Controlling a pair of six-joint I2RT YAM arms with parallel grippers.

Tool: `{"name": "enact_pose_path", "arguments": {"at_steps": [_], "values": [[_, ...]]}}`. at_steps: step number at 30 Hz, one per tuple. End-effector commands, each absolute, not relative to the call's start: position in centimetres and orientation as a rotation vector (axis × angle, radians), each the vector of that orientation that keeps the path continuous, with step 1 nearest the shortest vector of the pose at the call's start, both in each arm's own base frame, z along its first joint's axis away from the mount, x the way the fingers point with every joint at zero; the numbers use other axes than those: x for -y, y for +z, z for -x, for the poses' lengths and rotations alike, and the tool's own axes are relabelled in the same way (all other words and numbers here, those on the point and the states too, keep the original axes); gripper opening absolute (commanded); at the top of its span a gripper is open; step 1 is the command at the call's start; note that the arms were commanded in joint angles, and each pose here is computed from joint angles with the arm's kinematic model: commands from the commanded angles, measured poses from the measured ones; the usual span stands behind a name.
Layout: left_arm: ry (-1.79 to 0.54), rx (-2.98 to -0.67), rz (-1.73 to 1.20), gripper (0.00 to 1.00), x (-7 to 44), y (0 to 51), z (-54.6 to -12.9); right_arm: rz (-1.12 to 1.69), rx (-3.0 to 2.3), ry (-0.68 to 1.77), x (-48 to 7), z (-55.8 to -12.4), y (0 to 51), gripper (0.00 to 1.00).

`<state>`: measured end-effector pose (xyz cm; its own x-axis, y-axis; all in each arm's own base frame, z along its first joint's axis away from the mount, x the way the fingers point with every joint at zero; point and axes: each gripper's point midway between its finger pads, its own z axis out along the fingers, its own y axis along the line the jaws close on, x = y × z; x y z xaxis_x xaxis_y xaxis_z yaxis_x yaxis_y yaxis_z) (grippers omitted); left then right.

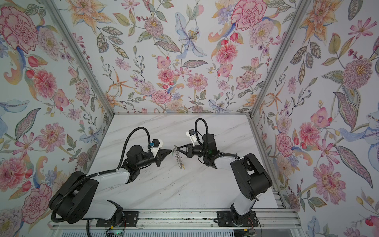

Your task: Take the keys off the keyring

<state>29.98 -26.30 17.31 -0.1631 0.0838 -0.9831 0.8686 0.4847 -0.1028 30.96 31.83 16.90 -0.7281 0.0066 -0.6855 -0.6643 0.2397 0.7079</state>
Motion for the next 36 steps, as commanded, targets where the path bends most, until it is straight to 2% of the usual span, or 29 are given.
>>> {"name": "enact_pose_path", "arguments": {"at_steps": [1,10,15,22,36], "values": [[-0.869,-1.535,-0.847,0.00,26.4,19.0,-30.2,0.589,-1.966,1.510,-31.5,-31.0,16.1,0.03],[-0.886,-1.540,-0.853,0.00,26.6,18.7,-30.2,0.688,-2.050,1.476,-30.7,-28.2,14.3,0.16],[-0.901,-1.556,-0.874,0.00,27.0,18.1,-30.3,0.712,-2.005,1.461,-30.2,-28.5,15.5,0.18],[-0.917,-1.550,-0.888,0.00,27.2,18.3,-30.1,0.886,-1.871,1.524,-31.2,-29.0,17.6,0.31],[-0.918,-1.546,-0.888,0.00,27.2,18.5,-30.0,0.988,-1.876,1.545,-33.7,-28.5,17.2,0.32]]}}
